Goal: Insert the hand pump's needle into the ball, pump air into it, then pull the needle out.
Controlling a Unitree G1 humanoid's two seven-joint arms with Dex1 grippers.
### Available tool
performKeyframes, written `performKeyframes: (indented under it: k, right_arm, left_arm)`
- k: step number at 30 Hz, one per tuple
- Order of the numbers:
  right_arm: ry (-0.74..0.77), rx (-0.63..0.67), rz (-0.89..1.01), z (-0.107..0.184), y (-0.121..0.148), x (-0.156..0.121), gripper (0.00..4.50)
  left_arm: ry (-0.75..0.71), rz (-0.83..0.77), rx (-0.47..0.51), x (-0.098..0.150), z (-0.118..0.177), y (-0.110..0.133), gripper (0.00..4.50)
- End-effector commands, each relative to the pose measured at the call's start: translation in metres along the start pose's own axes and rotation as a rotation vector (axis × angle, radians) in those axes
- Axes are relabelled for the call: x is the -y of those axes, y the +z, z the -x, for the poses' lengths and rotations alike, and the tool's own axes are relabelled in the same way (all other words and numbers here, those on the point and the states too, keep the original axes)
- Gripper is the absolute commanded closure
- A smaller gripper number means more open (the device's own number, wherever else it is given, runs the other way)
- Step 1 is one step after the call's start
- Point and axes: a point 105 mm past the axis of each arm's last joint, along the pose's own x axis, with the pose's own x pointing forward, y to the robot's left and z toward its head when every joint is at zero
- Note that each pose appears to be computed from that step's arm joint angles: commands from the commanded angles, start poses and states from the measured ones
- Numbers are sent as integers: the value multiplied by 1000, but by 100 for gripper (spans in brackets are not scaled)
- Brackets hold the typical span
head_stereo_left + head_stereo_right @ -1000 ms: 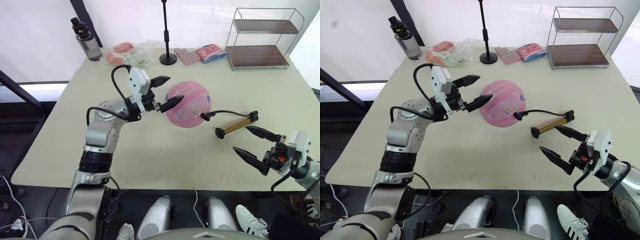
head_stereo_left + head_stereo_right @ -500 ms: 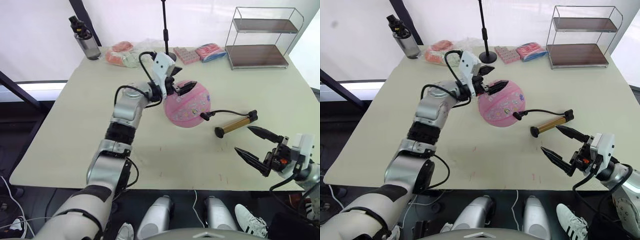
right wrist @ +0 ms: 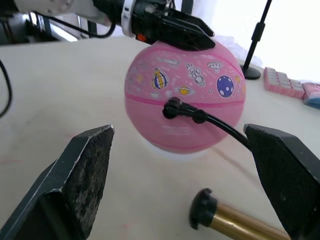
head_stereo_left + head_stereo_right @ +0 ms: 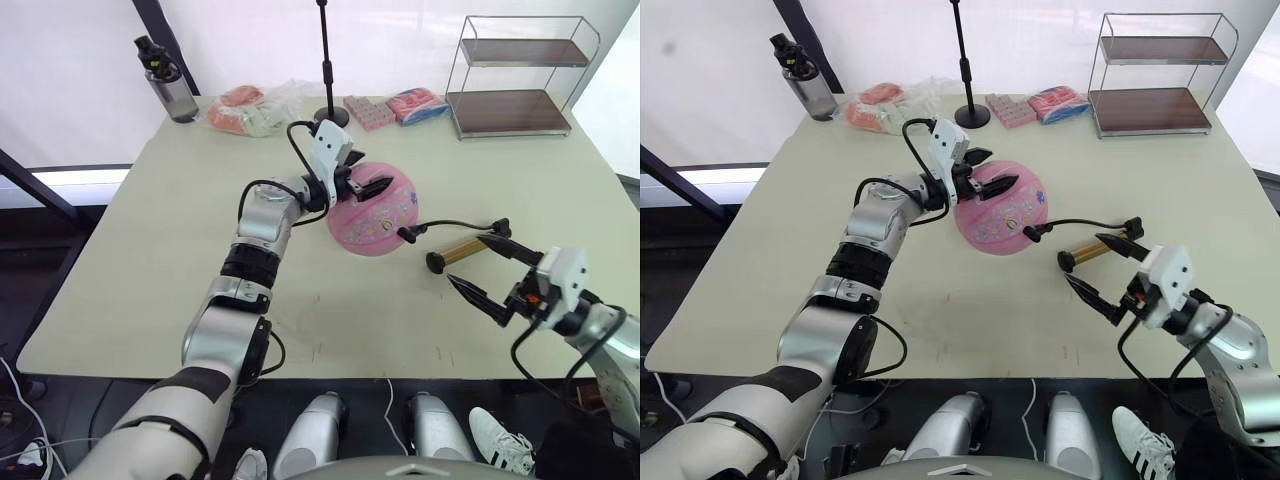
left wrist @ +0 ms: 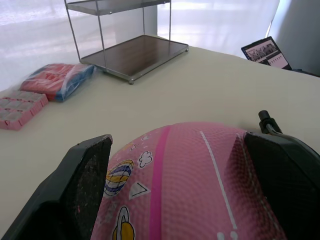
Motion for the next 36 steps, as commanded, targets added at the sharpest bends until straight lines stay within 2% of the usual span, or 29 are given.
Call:
performKeyframes:
  k: [1, 9, 13, 17, 21, 29, 34, 35, 36]
  right_arm:
    - [17, -19, 143, -21, 8, -1, 14]
    - [62, -94, 367, -53, -1, 0, 14]
    - [83, -115, 479, -60, -5, 1, 14]
    - [89, -121, 674, -65, -8, 4, 14]
    - [48, -109, 814, -70, -6, 11, 14]
    - [41, -93, 889, -76, -12, 11, 14]
    - [57, -82, 897, -78, -15, 8, 246]
    - [62, -83, 898, -79, -17, 7, 277]
    - [64, -81, 899, -79, -17, 7, 333]
  left_arm:
    - [-16, 45, -106, 9, -4, -36, 0]
    - [-7, 57, -115, 12, -6, -42, 0]
    - [-1, 59, -116, 12, -6, -44, 0]
    - [2, 58, -117, 13, -7, -44, 0]
    - [2, 56, -113, 13, -7, -44, 0]
    - [3, 52, -107, 13, -8, -42, 0]
    - [5, 52, -107, 13, -8, -42, 0]
    - [6, 52, -107, 13, -8, -42, 0]
    - [7, 52, -108, 13, -8, -43, 0]
